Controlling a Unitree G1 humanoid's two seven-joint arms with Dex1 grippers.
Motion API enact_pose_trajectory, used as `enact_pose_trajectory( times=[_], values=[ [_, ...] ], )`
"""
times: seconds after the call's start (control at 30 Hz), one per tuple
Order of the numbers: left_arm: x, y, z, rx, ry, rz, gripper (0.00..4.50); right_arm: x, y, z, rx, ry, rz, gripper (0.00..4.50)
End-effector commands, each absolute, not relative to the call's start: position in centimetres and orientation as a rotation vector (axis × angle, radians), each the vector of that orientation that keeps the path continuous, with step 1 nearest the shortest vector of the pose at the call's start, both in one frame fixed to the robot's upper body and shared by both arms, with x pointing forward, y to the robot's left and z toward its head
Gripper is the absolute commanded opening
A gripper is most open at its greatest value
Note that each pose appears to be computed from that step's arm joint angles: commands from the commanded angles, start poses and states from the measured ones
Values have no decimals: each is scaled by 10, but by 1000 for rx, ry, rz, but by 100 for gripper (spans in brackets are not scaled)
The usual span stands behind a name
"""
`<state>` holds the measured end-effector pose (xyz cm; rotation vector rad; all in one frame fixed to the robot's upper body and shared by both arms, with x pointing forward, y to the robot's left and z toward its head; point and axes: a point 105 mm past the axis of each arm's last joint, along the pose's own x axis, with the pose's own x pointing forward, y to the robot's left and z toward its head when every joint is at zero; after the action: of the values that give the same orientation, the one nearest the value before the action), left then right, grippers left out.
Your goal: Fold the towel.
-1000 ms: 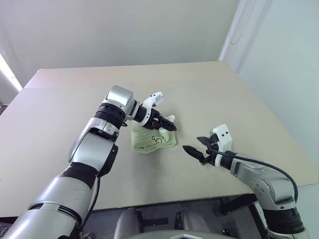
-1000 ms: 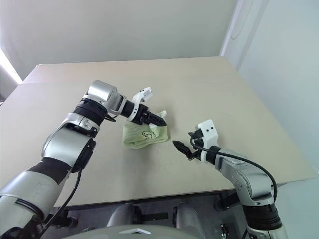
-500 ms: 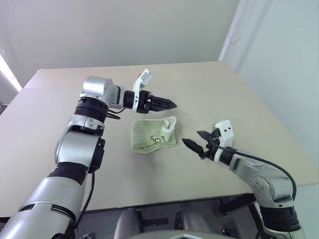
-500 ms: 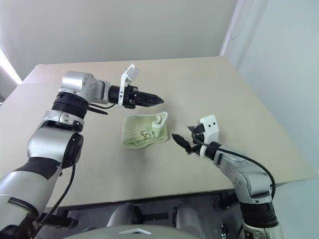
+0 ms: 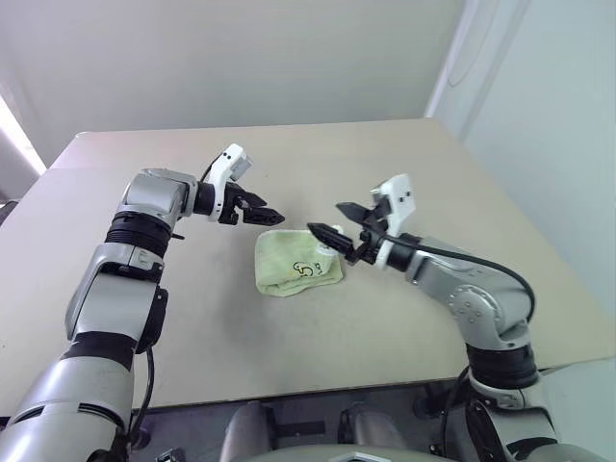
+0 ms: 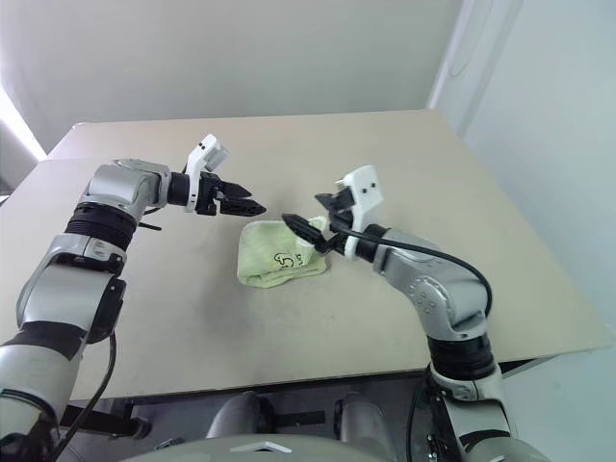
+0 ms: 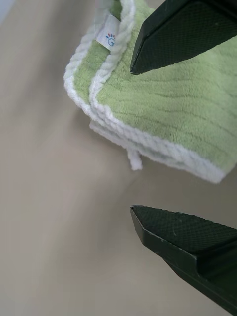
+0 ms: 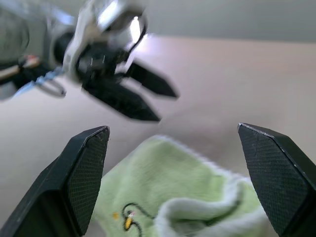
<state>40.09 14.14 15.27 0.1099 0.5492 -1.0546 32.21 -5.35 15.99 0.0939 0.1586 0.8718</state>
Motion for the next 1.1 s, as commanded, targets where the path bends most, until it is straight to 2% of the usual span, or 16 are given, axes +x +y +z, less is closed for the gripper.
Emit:
enact_pose_trajectory(
  times=[0.03,0.23,0.47,0.67,1.1],
  values=[
    [397,144,161,177,468,-1102,447,333,-43,155,47,155,879,436],
    [371,140,151,254,420,-1254,447,351,-46,130,46,229,830,436],
    [350,137,138,361,380,-1359,447,350,-53,100,22,327,801,436],
    [342,130,102,442,433,-1396,447,343,-49,85,15,371,811,436],
    [340,124,80,491,496,-1416,447,337,-62,47,-42,488,735,436]
  ],
)
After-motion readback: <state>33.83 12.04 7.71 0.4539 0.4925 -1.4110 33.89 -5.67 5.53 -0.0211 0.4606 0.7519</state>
